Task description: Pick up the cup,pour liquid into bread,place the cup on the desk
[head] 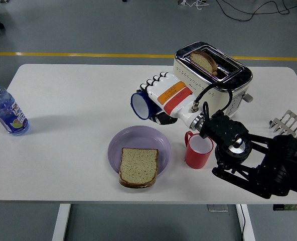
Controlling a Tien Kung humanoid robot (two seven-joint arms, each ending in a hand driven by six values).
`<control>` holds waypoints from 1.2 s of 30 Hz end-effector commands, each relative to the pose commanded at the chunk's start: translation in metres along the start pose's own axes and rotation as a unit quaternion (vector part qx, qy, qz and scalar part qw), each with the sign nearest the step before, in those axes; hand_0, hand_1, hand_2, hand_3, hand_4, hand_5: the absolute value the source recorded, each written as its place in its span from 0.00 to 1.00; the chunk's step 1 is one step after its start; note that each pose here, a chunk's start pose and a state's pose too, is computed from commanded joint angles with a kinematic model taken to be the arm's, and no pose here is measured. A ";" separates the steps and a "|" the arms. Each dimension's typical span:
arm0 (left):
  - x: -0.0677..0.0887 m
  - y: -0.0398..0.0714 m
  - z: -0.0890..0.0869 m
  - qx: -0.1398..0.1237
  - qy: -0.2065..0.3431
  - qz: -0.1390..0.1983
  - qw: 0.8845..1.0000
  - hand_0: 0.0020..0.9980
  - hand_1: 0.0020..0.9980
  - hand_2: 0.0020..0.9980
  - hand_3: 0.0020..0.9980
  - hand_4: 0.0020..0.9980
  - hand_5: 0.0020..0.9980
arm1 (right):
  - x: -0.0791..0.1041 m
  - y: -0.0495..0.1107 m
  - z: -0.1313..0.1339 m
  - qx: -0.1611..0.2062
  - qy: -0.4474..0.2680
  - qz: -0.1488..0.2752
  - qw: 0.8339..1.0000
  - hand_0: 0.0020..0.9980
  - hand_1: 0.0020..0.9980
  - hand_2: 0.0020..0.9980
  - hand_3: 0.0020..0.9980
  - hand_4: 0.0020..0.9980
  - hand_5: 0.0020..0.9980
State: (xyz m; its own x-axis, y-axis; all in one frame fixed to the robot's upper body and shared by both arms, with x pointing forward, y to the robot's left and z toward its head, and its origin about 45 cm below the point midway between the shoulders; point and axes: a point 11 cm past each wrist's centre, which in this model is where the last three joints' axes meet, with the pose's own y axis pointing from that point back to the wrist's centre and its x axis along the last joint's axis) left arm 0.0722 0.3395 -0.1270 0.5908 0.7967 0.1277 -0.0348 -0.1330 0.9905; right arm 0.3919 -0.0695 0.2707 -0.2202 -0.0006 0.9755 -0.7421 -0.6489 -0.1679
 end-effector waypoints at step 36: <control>-0.001 0.000 -0.002 0.001 0.000 0.000 1.000 0.67 0.74 0.74 0.63 0.40 1.00 | 0.005 0.033 0.048 -0.123 -0.289 0.058 0.948 0.46 0.40 0.53 0.56 0.66 0.00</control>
State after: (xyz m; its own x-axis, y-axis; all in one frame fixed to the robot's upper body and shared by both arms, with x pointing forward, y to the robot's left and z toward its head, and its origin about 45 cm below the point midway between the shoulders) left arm 0.0703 0.3400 -0.1273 0.5909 0.7967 0.1268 -0.0318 -0.1340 0.9905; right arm 0.3963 -0.1277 0.2771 0.0215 -0.5237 0.8516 -0.8745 -0.4228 -0.2379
